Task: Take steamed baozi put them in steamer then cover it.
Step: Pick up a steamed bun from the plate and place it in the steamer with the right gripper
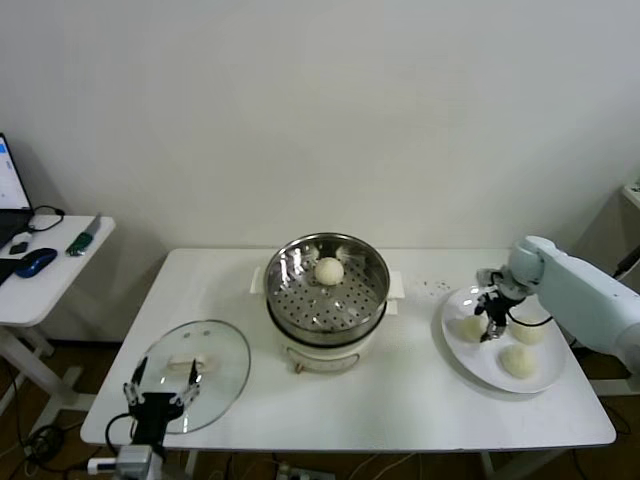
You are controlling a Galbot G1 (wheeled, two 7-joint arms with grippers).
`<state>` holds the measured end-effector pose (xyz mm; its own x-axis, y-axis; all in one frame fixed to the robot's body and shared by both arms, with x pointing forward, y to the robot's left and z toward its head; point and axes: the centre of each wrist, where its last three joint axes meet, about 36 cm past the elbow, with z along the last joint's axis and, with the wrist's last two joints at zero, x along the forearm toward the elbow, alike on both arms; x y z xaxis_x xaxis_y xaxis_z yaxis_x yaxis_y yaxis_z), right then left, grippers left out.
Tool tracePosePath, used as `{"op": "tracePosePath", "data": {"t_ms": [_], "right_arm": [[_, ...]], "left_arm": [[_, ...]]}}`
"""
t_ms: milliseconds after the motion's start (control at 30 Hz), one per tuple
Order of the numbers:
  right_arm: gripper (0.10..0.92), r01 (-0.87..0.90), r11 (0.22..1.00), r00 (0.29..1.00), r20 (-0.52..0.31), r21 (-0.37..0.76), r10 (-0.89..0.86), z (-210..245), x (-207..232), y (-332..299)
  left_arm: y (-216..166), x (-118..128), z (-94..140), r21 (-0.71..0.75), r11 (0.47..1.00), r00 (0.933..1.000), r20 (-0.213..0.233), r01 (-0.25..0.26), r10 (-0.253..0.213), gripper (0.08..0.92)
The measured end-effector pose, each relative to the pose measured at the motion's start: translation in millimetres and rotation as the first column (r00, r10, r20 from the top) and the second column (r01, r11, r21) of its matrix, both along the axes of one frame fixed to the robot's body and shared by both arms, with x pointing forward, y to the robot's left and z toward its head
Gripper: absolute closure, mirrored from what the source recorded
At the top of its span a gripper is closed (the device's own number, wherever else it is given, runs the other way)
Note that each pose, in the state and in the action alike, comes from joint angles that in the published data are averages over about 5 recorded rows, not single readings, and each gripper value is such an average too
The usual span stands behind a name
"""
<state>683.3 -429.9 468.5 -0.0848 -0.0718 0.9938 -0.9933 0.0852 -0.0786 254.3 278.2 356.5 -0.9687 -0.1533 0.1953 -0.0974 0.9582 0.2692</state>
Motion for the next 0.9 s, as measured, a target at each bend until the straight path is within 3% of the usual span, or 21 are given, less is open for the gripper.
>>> {"op": "tracePosePath", "data": {"t_ms": [600, 900], "right_arm": [[0.341, -0.058, 0.984, 0.988, 0.150, 0.166, 0.033, 193, 51, 92], [0.336, -0.134, 0.964, 0.982, 0.158, 0.228, 0.099, 231, 49, 182]], "left_arm": [[-13, -1, 9, -0.033, 0.998, 0.9982, 0.019, 0.058, -0.058, 0.177], [-19, -2, 11, -0.052, 0.995, 0.9956, 0.032, 0.090, -0.088, 0.177]]}}
